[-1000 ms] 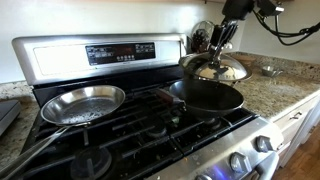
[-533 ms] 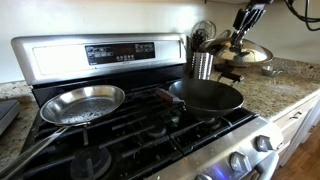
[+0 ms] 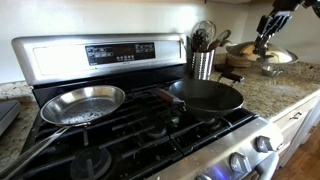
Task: Uncover the pan and put the lid on the counter
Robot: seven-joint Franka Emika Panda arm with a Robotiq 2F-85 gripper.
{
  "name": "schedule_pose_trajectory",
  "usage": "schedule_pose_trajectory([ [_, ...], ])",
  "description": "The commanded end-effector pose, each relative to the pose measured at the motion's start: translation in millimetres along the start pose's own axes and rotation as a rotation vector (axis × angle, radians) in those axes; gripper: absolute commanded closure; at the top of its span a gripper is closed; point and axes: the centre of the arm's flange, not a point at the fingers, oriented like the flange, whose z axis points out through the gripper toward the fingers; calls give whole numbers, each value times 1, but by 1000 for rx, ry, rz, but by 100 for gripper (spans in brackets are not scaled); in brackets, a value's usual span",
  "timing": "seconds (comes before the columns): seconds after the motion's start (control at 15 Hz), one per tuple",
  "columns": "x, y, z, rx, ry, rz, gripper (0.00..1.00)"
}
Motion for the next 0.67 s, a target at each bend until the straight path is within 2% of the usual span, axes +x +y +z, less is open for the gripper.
schedule_pose_trajectory([
  [0.0, 8, 41, 20, -20, -35, 49, 80],
  [0.33, 16, 78, 64, -26, -82, 90, 80],
  [0.6, 28, 86, 103, 6, -109, 89, 80],
])
